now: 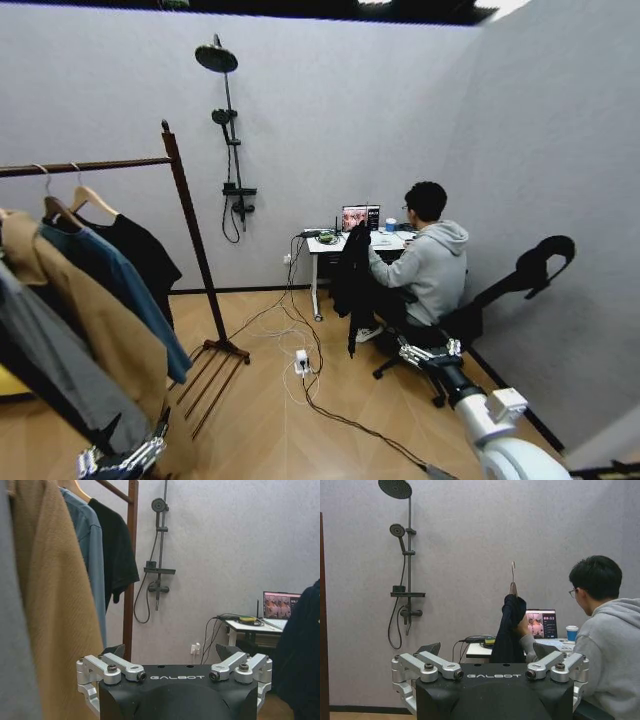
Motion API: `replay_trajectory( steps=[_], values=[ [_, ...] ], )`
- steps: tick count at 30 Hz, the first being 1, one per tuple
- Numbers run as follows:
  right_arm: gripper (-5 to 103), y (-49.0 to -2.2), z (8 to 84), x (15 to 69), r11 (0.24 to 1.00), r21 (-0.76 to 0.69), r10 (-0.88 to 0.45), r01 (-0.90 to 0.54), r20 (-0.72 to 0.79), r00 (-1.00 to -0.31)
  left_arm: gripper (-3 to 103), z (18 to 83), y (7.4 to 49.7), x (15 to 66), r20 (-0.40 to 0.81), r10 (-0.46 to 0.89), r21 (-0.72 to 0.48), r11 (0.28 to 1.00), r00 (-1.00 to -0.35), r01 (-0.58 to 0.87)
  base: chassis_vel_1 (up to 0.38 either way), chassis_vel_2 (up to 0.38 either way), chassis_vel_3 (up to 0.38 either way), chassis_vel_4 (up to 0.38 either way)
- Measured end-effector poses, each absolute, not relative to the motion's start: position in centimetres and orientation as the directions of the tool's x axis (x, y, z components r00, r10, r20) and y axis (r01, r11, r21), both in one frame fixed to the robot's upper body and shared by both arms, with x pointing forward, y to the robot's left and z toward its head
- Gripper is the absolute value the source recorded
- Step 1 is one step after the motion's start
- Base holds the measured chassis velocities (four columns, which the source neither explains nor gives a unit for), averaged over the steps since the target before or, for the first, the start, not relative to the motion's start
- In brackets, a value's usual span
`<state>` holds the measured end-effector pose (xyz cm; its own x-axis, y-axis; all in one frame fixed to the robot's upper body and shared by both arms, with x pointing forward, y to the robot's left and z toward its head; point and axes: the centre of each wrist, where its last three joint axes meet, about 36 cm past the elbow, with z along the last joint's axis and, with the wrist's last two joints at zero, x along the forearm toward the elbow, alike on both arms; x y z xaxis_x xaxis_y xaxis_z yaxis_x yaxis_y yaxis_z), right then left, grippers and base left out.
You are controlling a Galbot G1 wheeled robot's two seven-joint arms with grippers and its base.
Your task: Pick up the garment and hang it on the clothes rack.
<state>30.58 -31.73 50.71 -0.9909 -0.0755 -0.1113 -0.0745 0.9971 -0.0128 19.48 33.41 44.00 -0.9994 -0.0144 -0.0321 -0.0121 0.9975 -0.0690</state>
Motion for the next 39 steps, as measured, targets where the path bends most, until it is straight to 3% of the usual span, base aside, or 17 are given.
replay_trajectory(
  steps=[21,29,39],
  values=[
    [100,-31.7,51.3,31.3,0.995,-0.078,-0.063,-0.056,-0.085,-0.994,100,44.0,33.4,19.5,-0.032,-0.014,-0.069,0.998,-0.999,-0.012,-0.332,0.338,0.335,-0.323],
    [100,-33.3,52.5,34.6,0.998,-0.060,-0.030,-0.026,-0.075,-0.997,100,44.0,33.4,19.5,-0.032,-0.014,-0.069,0.998,-0.999,-0.012,-0.060,0.044,0.021,-0.031],
    [100,-38.6,58.0,42.3,0.990,-0.132,0.045,0.055,-0.076,-0.996,100,44.0,33.4,19.5,-0.032,-0.014,-0.069,0.998,-0.999,-0.012,0.027,-0.038,-0.039,0.034]
  ],
)
